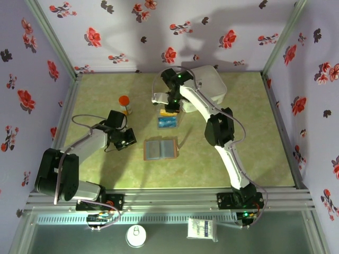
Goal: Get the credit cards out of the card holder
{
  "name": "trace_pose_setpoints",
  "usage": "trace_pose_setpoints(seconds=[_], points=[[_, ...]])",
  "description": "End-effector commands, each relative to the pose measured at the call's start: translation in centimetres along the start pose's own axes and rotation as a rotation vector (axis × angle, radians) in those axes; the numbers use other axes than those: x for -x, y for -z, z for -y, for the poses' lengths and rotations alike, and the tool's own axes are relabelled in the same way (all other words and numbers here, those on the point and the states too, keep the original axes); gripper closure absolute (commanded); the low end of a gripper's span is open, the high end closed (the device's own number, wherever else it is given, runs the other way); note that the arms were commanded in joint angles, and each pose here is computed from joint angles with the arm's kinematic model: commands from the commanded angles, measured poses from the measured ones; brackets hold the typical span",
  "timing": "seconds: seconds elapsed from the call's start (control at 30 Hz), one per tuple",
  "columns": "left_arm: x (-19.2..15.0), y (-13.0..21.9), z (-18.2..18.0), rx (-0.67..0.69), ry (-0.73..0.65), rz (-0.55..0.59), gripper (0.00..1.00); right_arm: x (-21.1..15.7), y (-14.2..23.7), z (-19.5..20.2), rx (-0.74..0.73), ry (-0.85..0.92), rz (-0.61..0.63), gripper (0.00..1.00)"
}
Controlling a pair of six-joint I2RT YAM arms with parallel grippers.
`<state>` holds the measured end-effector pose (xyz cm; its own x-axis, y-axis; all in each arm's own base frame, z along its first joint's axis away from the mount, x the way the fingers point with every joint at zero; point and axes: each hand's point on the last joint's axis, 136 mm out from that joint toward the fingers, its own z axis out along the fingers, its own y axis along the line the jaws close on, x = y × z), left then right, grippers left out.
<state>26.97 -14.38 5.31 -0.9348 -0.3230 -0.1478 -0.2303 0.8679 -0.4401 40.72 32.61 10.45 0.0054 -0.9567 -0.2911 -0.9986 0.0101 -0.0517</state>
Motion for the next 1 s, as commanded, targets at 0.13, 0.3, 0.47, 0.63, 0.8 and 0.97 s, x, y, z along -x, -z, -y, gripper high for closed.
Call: trace_pose_setpoints(seconds=[0.13, 0.3, 0.47, 0.63, 0.8, 0.97], points=[[-0.5, -0.8, -1.2, 0.029, 0.012, -0.023, 0.94, 0.0, -1.0, -0.4, 0.052, 0.018, 0.016, 1.00], [-0.5, -0.8, -1.2, 0.028, 0.013, -0.022, 0.94, -0.1, -1.7, -1.4, 0.099, 0.012, 0.010, 1.00], [-0.5, -0.9, -1.2, 0.026, 0.013, -0.026, 0.94, 0.0, -2.7, -2.1, 0.131, -0.002, 0.005, 0.96], [-0.4, -1.1, -1.0, 0.016, 0.020, -0.023, 0.94, 0.6, -2.2, -0.8, 0.066, -0.040, 0.015, 0.80], [-0.2, -1.3, -0.7, 0.006, 0.020, -0.028, 0.94, 0.9, 0.0, 2.4, -0.097, -0.073, 0.031, 0.78], [0.0, -1.4, -0.5, -0.001, 0.017, -0.024, 0.94, 1.4, 2.1, 4.7, -0.223, -0.100, 0.056, 0.78]])
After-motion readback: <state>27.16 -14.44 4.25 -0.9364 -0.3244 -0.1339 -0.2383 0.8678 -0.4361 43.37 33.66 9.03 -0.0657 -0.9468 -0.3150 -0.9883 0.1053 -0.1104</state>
